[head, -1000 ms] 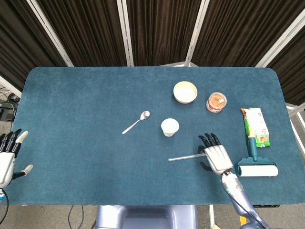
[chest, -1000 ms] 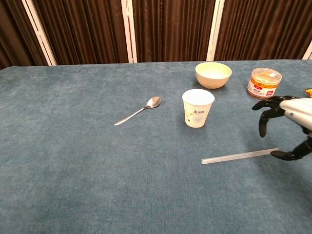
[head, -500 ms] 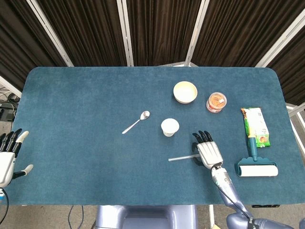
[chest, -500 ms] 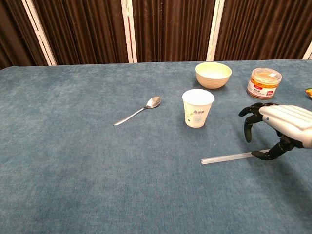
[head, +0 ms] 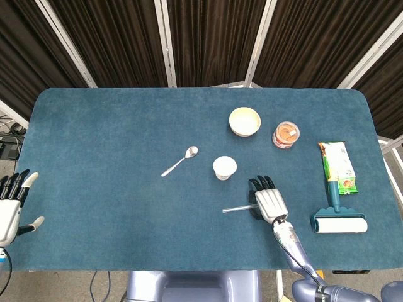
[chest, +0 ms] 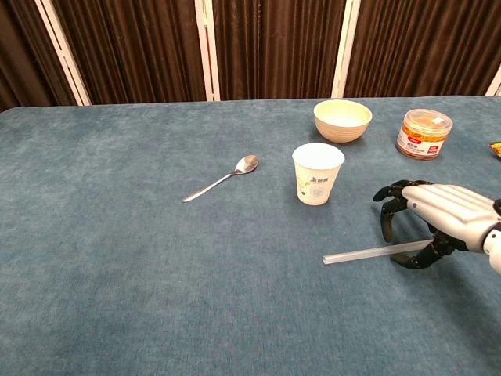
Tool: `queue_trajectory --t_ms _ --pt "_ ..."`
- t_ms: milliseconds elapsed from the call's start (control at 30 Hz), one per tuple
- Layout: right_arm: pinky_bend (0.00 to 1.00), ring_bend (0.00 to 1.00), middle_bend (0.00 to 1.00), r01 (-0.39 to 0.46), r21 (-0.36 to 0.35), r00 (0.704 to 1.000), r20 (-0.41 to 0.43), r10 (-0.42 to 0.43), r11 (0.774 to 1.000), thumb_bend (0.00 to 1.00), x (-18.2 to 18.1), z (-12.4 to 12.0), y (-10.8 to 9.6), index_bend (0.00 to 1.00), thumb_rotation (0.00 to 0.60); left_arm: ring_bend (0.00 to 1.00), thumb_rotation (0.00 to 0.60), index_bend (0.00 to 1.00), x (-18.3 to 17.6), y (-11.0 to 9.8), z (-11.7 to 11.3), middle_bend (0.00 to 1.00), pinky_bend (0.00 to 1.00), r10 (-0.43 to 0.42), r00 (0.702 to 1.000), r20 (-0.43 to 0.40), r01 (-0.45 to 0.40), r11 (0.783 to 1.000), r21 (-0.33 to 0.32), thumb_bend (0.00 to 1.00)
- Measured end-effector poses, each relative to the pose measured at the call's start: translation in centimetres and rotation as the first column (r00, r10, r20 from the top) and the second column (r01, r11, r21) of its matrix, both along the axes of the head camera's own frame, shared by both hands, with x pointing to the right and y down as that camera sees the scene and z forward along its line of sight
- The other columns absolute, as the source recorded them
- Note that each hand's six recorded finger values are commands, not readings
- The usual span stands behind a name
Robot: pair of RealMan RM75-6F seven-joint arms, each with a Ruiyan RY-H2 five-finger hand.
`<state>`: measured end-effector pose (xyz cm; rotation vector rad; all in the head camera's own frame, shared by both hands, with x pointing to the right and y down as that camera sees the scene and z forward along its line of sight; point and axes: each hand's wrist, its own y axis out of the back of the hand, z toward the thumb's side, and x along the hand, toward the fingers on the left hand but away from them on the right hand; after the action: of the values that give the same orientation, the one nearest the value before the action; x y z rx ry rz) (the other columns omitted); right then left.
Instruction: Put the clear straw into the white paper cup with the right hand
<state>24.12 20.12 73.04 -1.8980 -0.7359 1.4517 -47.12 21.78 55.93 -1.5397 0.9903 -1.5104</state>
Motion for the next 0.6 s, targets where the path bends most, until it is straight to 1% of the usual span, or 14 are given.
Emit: queue_trajectory --t_ms 167,367,600 --pt "0.0 0.0 0.15 0.002 -0.005 1.0 -0.003 -0.002 1.0 0.36 -0.15 0.17 0.13 0.54 0.6 0.0 0.6 0.0 0.0 0.0 -0.01 0.0 0.0 -0.001 1.0 0.0 0.001 1.0 0.0 0.17" --pt "0.0 0.0 0.16 0.001 -0.014 1.0 -0.01 -0.001 1.0 0.39 -0.04 0.42 0.28 0.55 0.6 0.0 0.6 0.0 0.0 0.0 0.0 0.0 0.0 -0.002 1.0 -0.001 0.002 1.0 -0.001 0.17" --pt "0.0 0.0 0.16 0.005 -0.017 1.0 -0.005 -0.005 1.0 0.4 -0.29 0.32 0.34 0.56 0.6 0.0 0.6 0.0 0.0 -0.03 0.01 0.0 0.0 -0.004 1.0 -0.002 0.004 1.0 -0.002 0.16"
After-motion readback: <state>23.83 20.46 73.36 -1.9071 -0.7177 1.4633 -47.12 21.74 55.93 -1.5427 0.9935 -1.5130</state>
